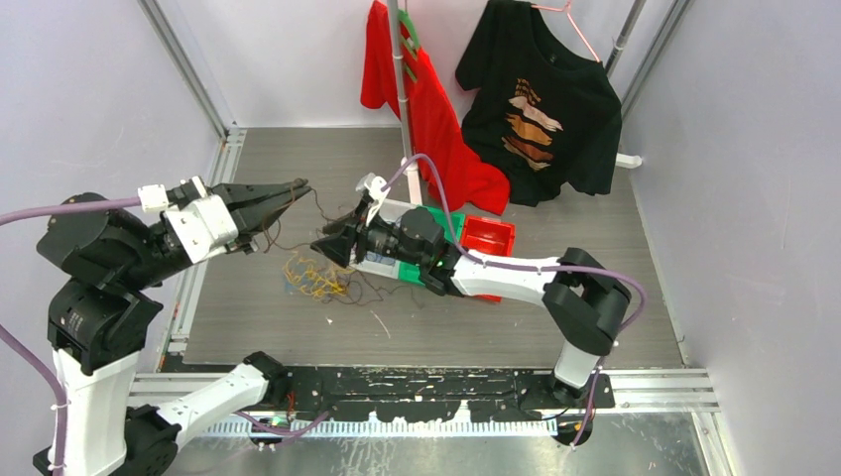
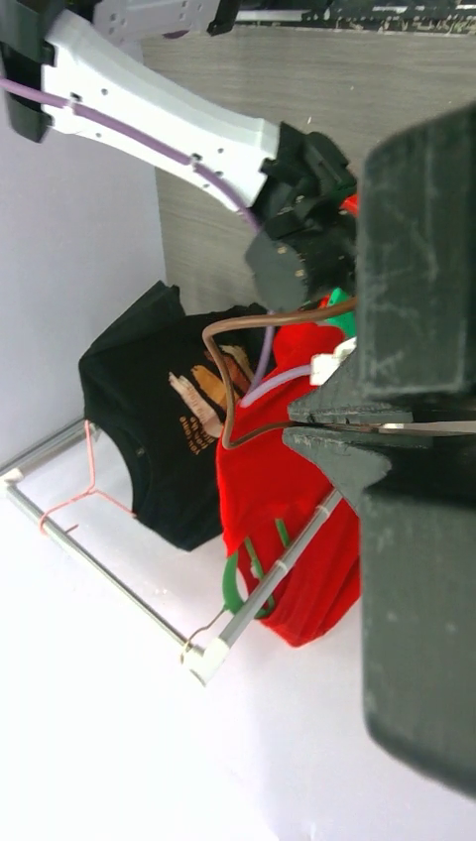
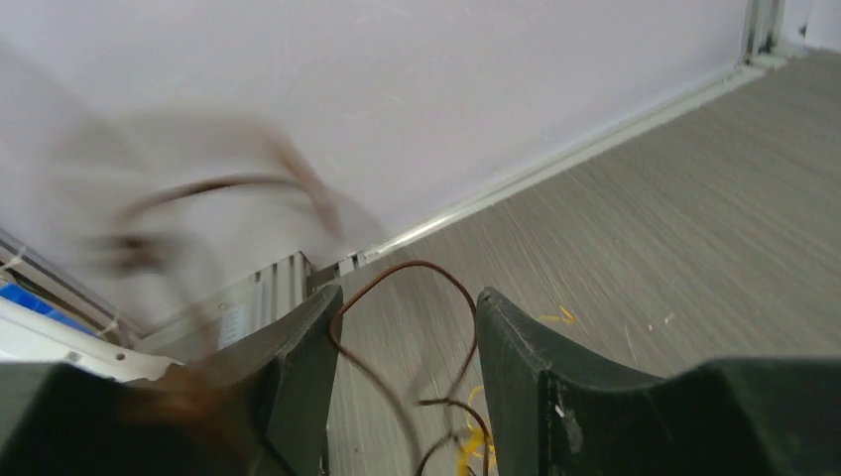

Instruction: Untangle the cables

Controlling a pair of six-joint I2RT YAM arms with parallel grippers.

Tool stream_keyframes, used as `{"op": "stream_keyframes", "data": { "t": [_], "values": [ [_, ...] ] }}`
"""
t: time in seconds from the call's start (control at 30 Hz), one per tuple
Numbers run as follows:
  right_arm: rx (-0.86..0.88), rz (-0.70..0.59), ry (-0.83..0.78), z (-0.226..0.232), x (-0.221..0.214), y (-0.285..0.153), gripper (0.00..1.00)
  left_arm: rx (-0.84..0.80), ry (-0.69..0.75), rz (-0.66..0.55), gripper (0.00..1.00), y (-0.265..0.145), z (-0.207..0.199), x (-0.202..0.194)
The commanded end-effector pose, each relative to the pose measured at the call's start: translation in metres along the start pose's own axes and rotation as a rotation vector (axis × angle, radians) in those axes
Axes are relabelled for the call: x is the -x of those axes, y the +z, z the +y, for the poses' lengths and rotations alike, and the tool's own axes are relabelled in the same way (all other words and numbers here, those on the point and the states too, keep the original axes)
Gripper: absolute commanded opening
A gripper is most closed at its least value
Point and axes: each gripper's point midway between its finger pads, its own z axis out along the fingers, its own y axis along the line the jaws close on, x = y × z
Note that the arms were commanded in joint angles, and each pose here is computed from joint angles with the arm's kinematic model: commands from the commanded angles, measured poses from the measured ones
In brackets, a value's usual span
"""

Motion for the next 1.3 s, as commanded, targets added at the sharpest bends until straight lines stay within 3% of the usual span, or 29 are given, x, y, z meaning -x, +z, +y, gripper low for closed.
{"op": "stream_keyframes", "data": {
  "t": [0.0, 0.23, 0.5, 0.77, 0.8, 0.87, 0.9, 0.97, 1.13, 1.27],
  "values": [
    [-0.025, -0.061, 0.031, -0.01, -0.006, 0.003, 0.57, 0.072, 0.083, -0.111, 0.0, -0.007, 0.02, 0.044],
    [-0.078, -0.038, 0.065, -0.026, -0.044, -0.004, 0.54, 0.154, 0.195, -0.152, 0.0, -0.014, 0.042, 0.07],
    [-0.127, -0.001, 0.115, -0.034, -0.083, -0.008, 0.16, 0.26, 0.346, -0.191, 0.0, -0.025, 0.067, 0.1],
    [-0.16, 0.029, 0.116, -0.033, -0.103, -0.012, 0.09, 0.316, 0.412, -0.208, 0.0, -0.035, 0.079, 0.122],
    [-0.154, 0.017, 0.114, -0.03, -0.097, -0.012, 0.13, 0.3, 0.403, -0.206, 0.0, -0.035, 0.076, 0.12],
    [-0.146, -0.019, 0.1, -0.024, -0.077, -0.015, 0.39, 0.267, 0.383, -0.191, 0.0, -0.033, 0.069, 0.112],
    [-0.135, -0.035, 0.087, -0.018, -0.066, -0.017, 0.48, 0.249, 0.374, -0.182, 0.0, -0.033, 0.064, 0.108],
    [-0.113, -0.062, 0.058, -0.007, -0.042, -0.021, 0.59, 0.219, 0.354, -0.165, 0.0, -0.03, 0.057, 0.098],
    [-0.071, -0.111, -0.028, 0.021, 0.016, -0.038, 0.73, 0.149, 0.315, -0.142, 0.0, -0.027, 0.042, 0.083],
    [-0.079, -0.164, -0.095, 0.033, 0.057, -0.055, 0.78, 0.1, 0.281, -0.142, 0.0, -0.026, 0.03, 0.077]
  ]
}}
